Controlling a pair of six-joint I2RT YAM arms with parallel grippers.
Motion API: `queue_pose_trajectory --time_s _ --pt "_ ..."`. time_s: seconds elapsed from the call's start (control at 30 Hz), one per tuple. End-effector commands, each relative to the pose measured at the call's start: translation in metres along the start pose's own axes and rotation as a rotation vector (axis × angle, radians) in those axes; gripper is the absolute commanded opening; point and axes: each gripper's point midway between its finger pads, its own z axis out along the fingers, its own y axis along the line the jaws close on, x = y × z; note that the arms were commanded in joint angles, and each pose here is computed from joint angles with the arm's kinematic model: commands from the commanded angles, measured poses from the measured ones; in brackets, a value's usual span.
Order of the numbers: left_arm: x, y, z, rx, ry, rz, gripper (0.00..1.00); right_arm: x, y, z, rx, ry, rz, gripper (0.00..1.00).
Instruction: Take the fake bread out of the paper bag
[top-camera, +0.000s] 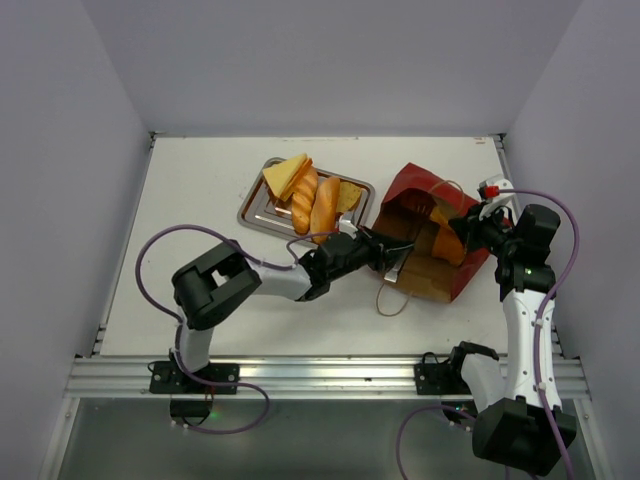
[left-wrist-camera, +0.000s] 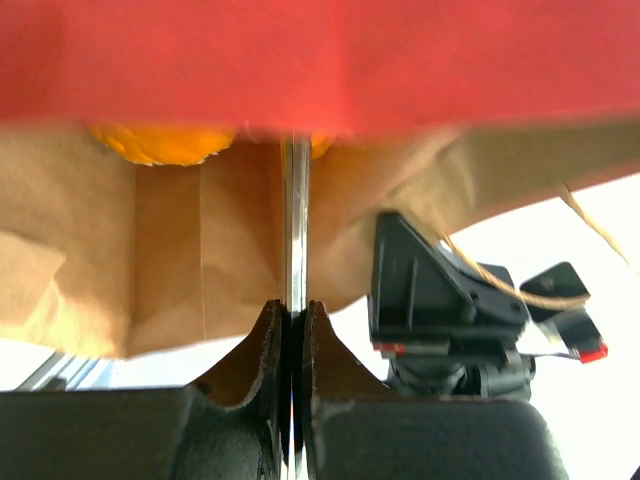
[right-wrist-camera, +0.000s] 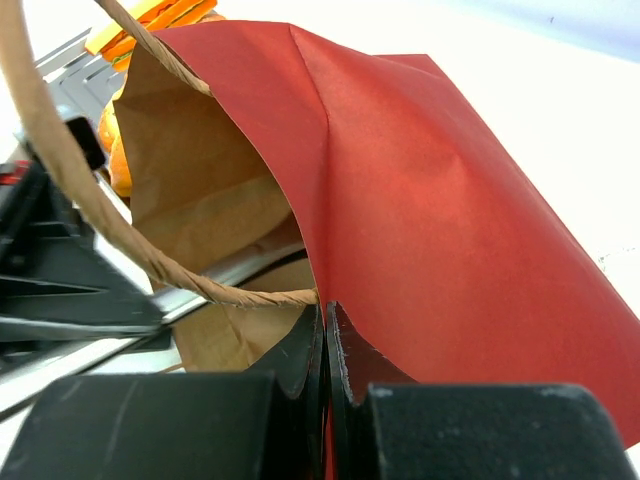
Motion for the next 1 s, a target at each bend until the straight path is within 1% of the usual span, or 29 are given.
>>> queue_pose_trajectory --time_s 0.0,0.27,0.47,0.57,0.77,0.8,0.83,0.87,0.97 --pt "0.014 -0.048 -0.024 0.131 0.039 0.061 0.00 -0.007 0.000 -0.001 -0.001 -0.030 -0.028 0.02" --pt "0.017 -0.038 -0.039 0.110 0.057 0.083 0.00 -0.007 -0.001 -0.001 0.004 -0.028 -0.026 0.02" --pt "0.030 -0.043 -0.050 0.117 0.116 0.151 0.00 -0.006 -0.001 0.000 0.005 -0.025 -0.026 0.01" --pt "0.038 -0.048 -0.064 0.131 0.144 0.192 0.00 -0.006 -0.002 0.000 0.006 -0.024 -0.025 0.01" --pt "0.045 -0.039 -0.091 0.107 0.169 0.264 0.00 -0.006 -0.002 0.000 0.006 -0.024 -0.027 0.02" --pt "0.047 -0.042 -0.097 0.117 0.176 0.270 0.00 -0.006 -0.002 0.000 0.006 -0.024 -0.025 0.01" --pt "0.047 -0.036 -0.102 0.105 0.182 0.280 0.00 -0.006 -0.003 0.000 0.008 -0.024 -0.025 0.01" --pt "0.050 -0.039 -0.108 0.114 0.188 0.289 0.00 -0.006 -0.002 0.000 0.008 -0.024 -0.025 0.01" --pt "0.054 -0.035 -0.116 0.103 0.206 0.324 0.00 -0.006 -0.002 0.000 0.006 -0.024 -0.025 0.01"
